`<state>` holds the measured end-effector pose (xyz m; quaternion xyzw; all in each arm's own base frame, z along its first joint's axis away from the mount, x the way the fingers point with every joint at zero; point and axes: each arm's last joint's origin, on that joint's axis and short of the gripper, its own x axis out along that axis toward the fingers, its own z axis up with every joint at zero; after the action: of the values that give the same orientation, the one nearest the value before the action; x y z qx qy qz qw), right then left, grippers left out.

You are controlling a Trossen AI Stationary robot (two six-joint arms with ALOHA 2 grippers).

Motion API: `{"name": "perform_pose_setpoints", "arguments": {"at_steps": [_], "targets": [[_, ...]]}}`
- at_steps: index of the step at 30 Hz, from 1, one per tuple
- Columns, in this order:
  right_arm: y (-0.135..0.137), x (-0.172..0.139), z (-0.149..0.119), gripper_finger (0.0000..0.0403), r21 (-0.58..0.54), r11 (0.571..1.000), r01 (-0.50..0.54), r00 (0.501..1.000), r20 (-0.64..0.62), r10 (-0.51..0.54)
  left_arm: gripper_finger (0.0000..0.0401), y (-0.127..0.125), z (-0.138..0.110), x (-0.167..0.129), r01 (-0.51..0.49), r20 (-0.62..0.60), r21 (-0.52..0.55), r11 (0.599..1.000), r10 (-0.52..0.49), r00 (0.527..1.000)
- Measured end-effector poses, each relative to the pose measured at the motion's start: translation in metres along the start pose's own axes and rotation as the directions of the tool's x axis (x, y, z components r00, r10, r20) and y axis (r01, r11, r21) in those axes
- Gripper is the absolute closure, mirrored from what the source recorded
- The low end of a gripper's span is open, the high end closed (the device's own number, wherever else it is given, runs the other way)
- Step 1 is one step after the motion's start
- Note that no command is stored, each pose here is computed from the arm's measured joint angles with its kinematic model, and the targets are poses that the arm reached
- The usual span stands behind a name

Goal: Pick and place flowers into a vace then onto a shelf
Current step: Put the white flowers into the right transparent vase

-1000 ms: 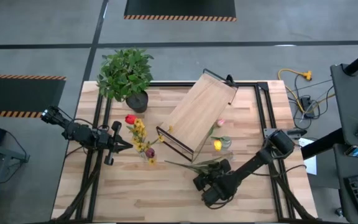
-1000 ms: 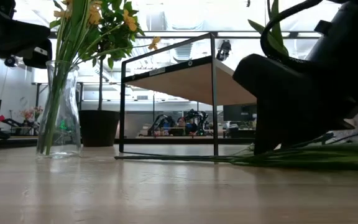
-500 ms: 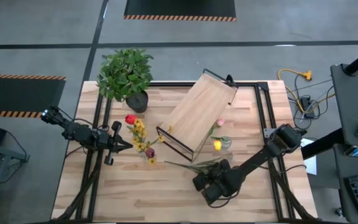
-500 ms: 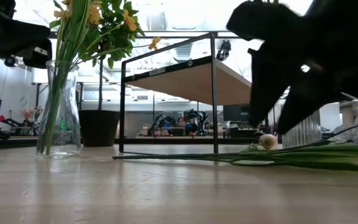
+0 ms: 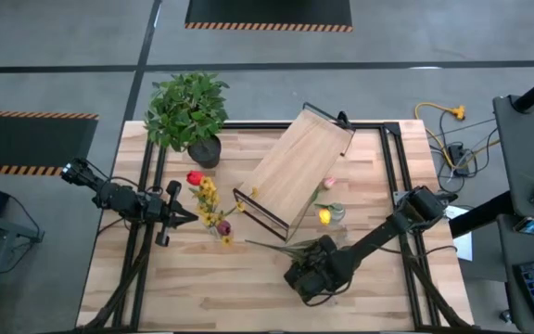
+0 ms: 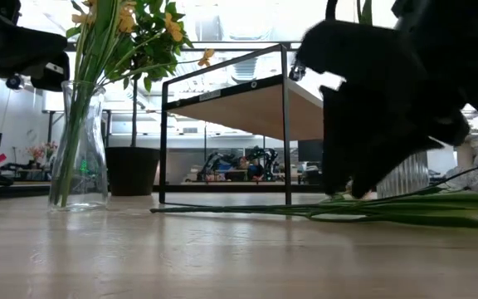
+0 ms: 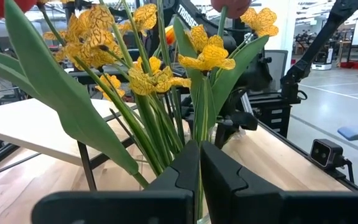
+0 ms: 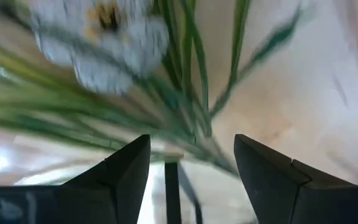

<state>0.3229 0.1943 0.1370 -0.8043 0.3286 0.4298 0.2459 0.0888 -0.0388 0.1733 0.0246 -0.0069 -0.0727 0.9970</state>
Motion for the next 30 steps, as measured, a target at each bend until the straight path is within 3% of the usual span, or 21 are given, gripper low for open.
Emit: {"name": "perform_pose_setpoints", "arguments": {"at_steps": [4,15,19,27,30], "targets": [[0.001,0.007,0.002,0.0179,-0.005,1.000,-0.010,0.999,0.053,0.010,0.0401,0.000,0.000,0.000,-0.001,-0.001,0.001,1.000,0.001,1.000],[0.002,0.026,0.006,0.0193,0.063,0.996,-0.062,0.997,0.054,0.058,0.0401,0.000,0.000,0.000,0.000,-0.001,0.000,1.000,0.000,1.000],[0.003,0.026,0.005,0.0237,0.097,0.993,-0.065,0.997,0.054,0.060,0.0401,0.000,0.000,0.000,0.000,-0.001,0.000,1.000,0.000,1.000],[0.002,0.025,0.006,0.0371,0.304,0.950,-0.070,0.997,0.065,0.053,0.0401,0.000,0.000,0.000,0.000,-0.001,0.000,1.000,0.000,1.000],[0.001,0.024,0.007,0.0387,0.336,0.940,-0.057,0.997,0.063,0.038,0.0401,0.000,0.000,0.000,0.000,-0.001,0.000,1.000,0.000,1.000]]}}
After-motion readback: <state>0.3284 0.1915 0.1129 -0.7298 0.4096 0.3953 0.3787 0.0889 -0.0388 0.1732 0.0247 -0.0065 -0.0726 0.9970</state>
